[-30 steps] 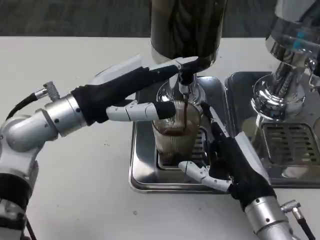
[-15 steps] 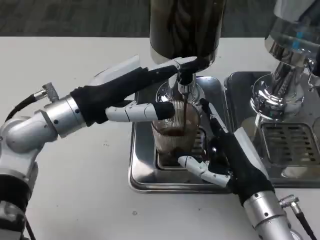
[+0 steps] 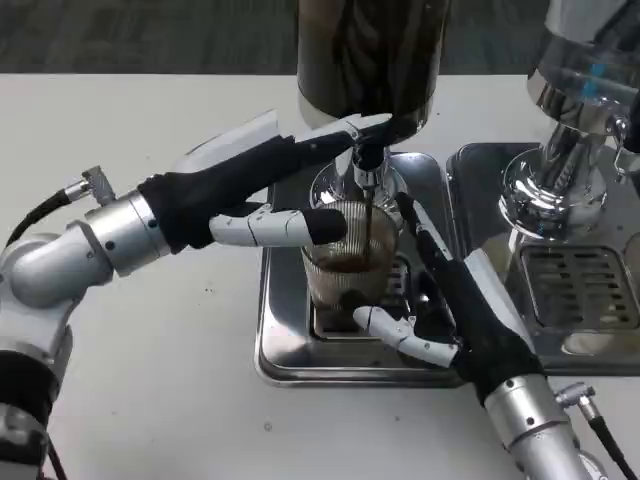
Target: Grasp the cup under the faucet to collect the drink, then remove the cup.
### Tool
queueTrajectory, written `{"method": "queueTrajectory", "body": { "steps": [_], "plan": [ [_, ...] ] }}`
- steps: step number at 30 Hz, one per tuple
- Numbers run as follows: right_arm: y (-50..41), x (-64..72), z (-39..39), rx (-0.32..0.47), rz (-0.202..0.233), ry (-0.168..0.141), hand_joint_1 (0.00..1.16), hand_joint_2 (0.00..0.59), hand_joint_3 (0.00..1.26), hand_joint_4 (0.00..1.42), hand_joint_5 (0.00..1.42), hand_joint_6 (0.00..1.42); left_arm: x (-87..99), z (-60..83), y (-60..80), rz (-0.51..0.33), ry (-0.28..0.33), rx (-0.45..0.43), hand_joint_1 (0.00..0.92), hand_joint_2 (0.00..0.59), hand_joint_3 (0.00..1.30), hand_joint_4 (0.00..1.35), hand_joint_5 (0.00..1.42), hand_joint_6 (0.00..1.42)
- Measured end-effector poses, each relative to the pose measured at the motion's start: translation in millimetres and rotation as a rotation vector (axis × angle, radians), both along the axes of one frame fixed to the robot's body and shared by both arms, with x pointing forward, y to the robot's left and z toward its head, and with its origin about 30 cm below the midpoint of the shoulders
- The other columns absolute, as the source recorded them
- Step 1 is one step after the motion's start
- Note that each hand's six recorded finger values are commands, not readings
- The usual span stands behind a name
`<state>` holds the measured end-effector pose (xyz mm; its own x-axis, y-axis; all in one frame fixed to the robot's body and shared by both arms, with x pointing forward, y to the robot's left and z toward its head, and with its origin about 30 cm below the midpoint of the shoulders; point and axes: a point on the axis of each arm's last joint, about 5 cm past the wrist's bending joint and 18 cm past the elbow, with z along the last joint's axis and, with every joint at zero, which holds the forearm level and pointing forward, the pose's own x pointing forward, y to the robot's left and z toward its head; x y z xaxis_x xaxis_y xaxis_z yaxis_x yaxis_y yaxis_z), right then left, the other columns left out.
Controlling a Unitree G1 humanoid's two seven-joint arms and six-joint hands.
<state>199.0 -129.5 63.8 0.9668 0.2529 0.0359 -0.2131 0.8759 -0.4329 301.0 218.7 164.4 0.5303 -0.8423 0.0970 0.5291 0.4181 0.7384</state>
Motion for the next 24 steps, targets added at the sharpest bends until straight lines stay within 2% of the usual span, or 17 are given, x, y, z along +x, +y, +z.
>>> {"method": "queueTrajectory", "body": {
  "steps": [14,18,24],
  "plan": [
    [0.0,0.0,-0.7,0.002,0.001,0.005,0.62,0.23,0.0,0.0,0.0,0.0,-2.1,-1.9,2.2,0.011,0.003,-0.012,0.0,0.037,0.14,0.01,0.0,0.0],
    [0.0,0.0,-0.7,0.002,0.001,0.005,0.62,0.23,0.0,0.0,0.0,0.0,-1.4,-3.9,4.7,0.017,0.056,-0.075,0.0,0.037,0.14,0.01,0.0,0.0],
    [0.0,0.0,-0.6,0.004,0.002,0.007,0.62,0.234,0.0,0.0,0.0,0.0,-0.5,-4.2,6.6,0.013,0.099,-0.122,0.0,0.031,0.14,0.02,0.0,0.0]
  ]
}}
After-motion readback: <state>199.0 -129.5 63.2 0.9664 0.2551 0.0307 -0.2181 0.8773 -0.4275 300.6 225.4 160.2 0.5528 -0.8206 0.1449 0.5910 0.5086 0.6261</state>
